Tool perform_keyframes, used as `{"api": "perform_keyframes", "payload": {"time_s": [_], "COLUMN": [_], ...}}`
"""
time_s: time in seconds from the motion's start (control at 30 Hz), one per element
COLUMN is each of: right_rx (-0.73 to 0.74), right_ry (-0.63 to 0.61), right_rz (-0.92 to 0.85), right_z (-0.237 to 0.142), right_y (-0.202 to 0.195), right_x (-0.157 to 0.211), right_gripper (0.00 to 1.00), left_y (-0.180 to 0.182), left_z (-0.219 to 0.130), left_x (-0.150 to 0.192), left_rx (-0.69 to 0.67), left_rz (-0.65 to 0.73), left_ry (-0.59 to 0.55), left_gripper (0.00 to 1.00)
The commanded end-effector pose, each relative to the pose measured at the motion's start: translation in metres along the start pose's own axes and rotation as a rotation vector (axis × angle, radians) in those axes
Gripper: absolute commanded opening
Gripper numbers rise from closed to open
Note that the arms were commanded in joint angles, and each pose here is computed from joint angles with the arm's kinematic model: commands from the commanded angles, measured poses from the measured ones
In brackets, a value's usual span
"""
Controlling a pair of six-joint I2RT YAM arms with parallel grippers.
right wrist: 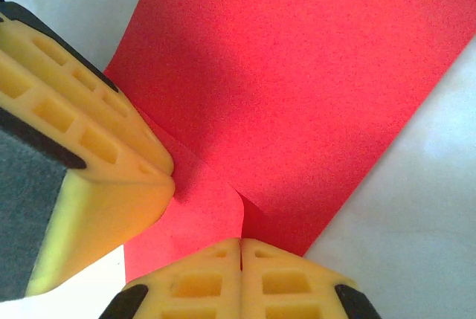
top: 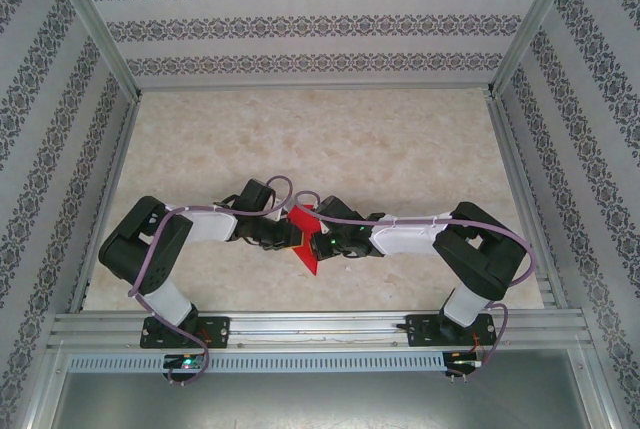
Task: Fold a paper plane with a square sheet of paper (fold left side to right side)
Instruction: Third fold the triangle at the center of the table.
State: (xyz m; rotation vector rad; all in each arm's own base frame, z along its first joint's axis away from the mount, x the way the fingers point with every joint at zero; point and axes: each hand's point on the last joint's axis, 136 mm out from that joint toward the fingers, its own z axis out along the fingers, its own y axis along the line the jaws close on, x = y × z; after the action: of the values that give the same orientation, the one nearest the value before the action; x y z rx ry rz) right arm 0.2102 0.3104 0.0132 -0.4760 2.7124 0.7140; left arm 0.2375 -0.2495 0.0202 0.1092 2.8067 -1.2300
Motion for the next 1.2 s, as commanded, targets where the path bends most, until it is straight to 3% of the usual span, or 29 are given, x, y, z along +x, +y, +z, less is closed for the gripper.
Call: {"api": "perform_keyframes", "payload": {"time_s": [0.0, 0.37, 0.53, 0.67, 0.9, 1.17], "right_rx": [0.117, 0.053, 0.036, -0.06, -0.267, -0.271], "right_ry": [0.152, 0.028, 0.005, 0.009, 0.064, 0.111], "right_rz": [0.037, 0.021, 0.073, 0.136, 0.185, 0.208], "right_z": [0.007, -0.026, -0.043, -0.05, -0.037, -0.011], "right_y": [-0.035, -0.013, -0.015, 0.0, 0.048, 0.056], "right_x": [0.041, -0.009, -0.006, 0.002, 0.01, 0.018], "right_gripper": [0.0, 0.23, 0.27, 0.25, 0.09, 0.04], "left_y": [0.021, 0.031, 0.031, 0.03, 0.03, 0.03], "left_z": [0.008, 0.01, 0.009, 0.009, 0.01, 0.011], "left_x": [0.008, 0.013, 0.012, 0.011, 0.01, 0.01], "left_rx": [-0.077, -0.114, -0.114, -0.113, -0.114, -0.112], "left_rz": [0.012, -0.003, 0.0, 0.002, 0.008, 0.009], "left_ry": [0.019, 0.035, 0.033, 0.032, 0.032, 0.031], "left_gripper": [0.16, 0.16, 0.16, 0.15, 0.15, 0.16]}}
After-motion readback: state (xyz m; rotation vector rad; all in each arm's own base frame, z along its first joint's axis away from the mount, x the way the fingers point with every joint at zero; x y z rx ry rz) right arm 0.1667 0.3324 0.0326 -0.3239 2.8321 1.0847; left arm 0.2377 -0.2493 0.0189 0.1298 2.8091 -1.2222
